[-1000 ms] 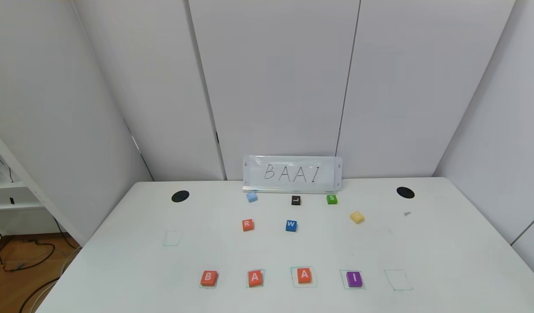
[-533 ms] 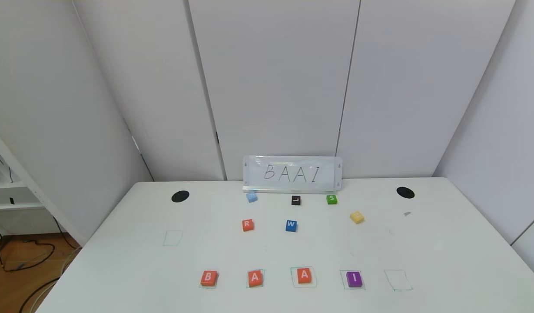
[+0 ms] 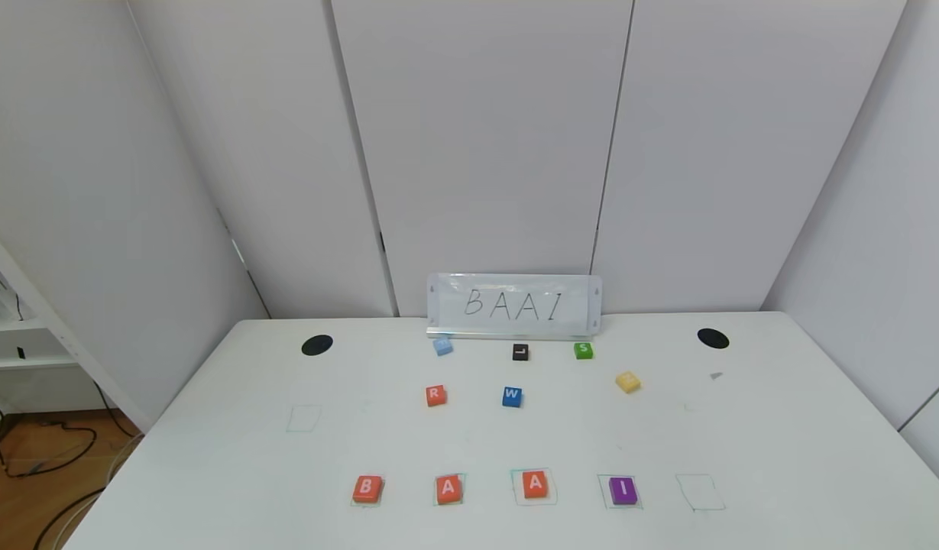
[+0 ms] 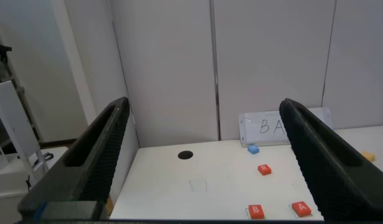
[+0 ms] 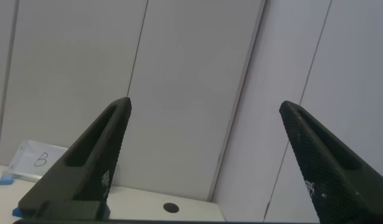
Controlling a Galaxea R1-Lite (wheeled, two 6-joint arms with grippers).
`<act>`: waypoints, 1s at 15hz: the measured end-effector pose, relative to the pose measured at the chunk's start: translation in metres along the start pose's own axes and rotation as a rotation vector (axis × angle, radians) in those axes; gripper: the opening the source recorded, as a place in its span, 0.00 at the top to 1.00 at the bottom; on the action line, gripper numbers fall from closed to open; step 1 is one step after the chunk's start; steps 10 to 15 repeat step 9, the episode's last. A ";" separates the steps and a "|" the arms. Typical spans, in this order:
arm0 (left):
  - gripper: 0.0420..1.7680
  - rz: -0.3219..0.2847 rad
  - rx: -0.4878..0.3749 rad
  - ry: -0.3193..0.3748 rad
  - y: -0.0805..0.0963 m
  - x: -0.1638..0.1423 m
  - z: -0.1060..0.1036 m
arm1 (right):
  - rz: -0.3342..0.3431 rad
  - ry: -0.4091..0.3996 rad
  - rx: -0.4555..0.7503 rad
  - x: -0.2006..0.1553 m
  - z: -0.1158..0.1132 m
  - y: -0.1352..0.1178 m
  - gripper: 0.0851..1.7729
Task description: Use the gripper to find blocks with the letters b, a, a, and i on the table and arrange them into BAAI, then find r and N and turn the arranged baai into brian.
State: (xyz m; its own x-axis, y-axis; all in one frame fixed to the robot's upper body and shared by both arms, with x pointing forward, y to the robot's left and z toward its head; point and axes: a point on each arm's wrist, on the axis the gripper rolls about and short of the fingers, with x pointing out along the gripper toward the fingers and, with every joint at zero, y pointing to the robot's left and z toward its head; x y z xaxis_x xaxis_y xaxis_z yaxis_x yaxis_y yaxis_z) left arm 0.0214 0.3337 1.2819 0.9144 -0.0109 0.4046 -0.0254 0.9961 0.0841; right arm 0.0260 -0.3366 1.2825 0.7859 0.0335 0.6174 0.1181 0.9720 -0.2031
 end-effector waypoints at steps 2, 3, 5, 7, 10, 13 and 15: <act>0.03 -0.006 0.012 0.038 -0.003 0.009 -0.039 | 0.009 0.020 0.005 -0.003 -0.026 0.007 0.04; 0.03 -0.012 0.015 0.075 -0.005 0.011 -0.057 | 0.023 0.065 0.043 -0.005 -0.039 0.010 0.04; 0.03 -0.032 0.022 0.248 -0.008 0.009 -0.089 | 0.061 0.243 0.087 -0.009 -0.063 0.016 0.04; 0.03 -0.046 0.016 0.419 -0.010 0.003 -0.109 | 0.099 0.448 0.102 -0.017 -0.084 0.021 0.04; 0.03 -0.039 -0.012 0.419 -0.010 0.003 -0.110 | 0.131 0.618 0.111 -0.026 -0.099 0.025 0.04; 0.03 -0.039 -0.012 0.419 -0.010 0.003 -0.110 | 0.131 0.618 0.111 -0.026 -0.099 0.025 0.04; 0.03 -0.039 -0.012 0.419 -0.010 0.003 -0.110 | 0.131 0.618 0.111 -0.026 -0.099 0.025 0.04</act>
